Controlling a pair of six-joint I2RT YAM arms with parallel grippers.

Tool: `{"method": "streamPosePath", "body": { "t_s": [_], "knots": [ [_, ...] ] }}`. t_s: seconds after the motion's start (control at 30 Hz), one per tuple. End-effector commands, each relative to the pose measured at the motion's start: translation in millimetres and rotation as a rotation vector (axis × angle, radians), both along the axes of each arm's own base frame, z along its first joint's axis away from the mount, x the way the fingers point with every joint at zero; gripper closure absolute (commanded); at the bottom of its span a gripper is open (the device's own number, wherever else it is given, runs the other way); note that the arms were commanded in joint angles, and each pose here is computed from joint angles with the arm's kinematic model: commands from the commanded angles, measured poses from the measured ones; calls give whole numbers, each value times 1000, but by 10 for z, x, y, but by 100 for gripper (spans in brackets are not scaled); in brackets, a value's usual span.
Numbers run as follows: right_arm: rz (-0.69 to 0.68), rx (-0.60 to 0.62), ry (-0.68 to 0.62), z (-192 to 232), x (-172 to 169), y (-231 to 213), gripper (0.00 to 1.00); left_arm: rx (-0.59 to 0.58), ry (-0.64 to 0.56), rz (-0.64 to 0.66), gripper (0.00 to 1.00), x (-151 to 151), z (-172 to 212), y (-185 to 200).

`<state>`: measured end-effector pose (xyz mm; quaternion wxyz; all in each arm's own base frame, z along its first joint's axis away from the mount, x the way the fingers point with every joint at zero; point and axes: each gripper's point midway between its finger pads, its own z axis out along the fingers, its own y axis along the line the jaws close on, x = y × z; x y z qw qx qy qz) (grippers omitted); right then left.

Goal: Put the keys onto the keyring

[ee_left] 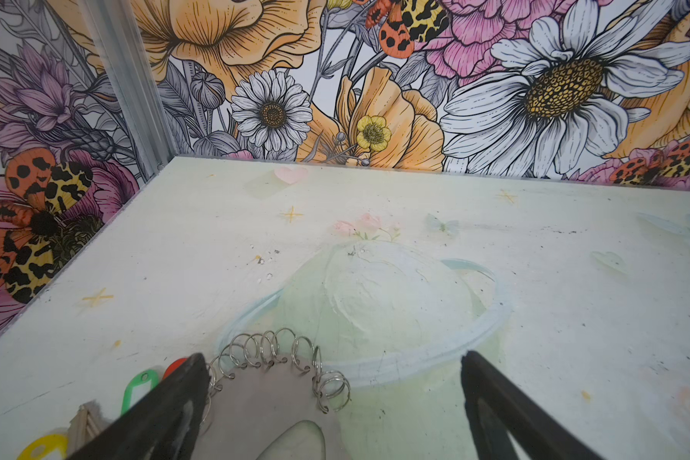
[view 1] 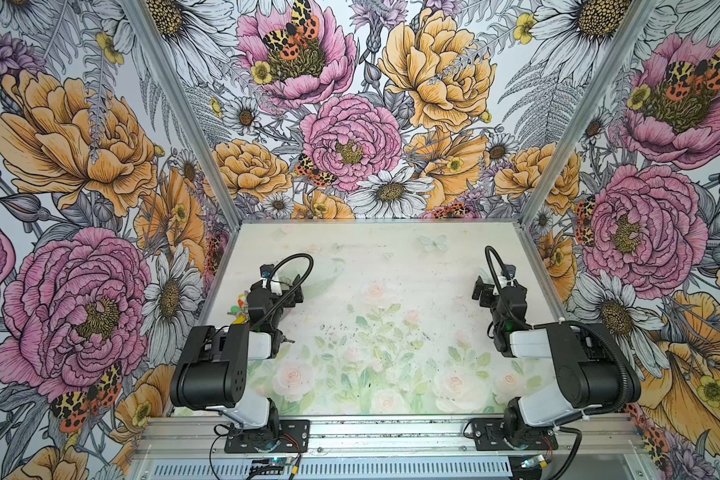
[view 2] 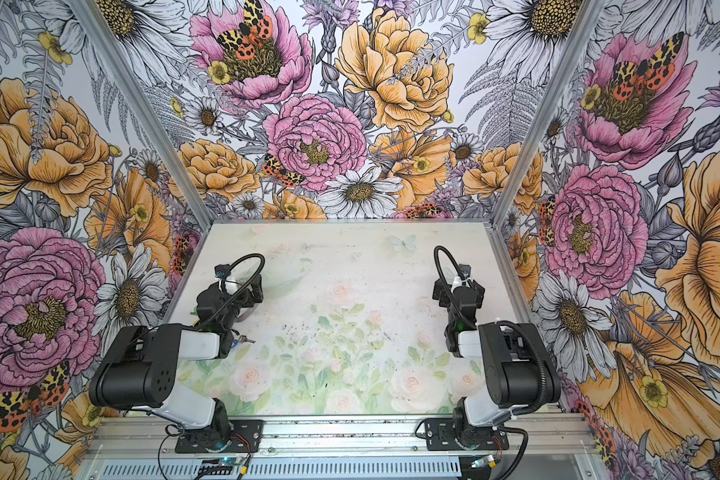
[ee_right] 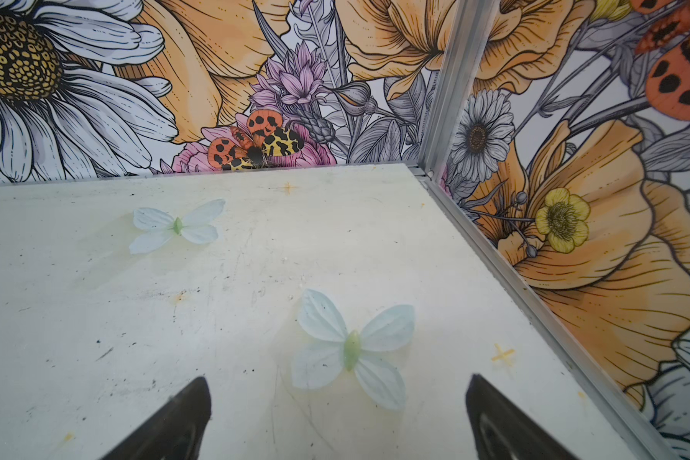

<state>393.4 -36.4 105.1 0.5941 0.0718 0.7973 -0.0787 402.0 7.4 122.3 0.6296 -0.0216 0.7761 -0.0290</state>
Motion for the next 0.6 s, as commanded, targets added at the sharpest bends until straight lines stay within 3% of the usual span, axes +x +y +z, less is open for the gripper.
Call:
{"method": "streamPosePath", "body": {
  "t_s": [0.0, 0.57],
  "knots": [
    [13, -3, -29, 91, 56, 25, 0, 9, -19, -10, 1, 47, 66, 11],
    [13, -4, -29, 90, 50, 25, 1, 9, -21, -11, 1, 47, 74, 8]
  ]
}}
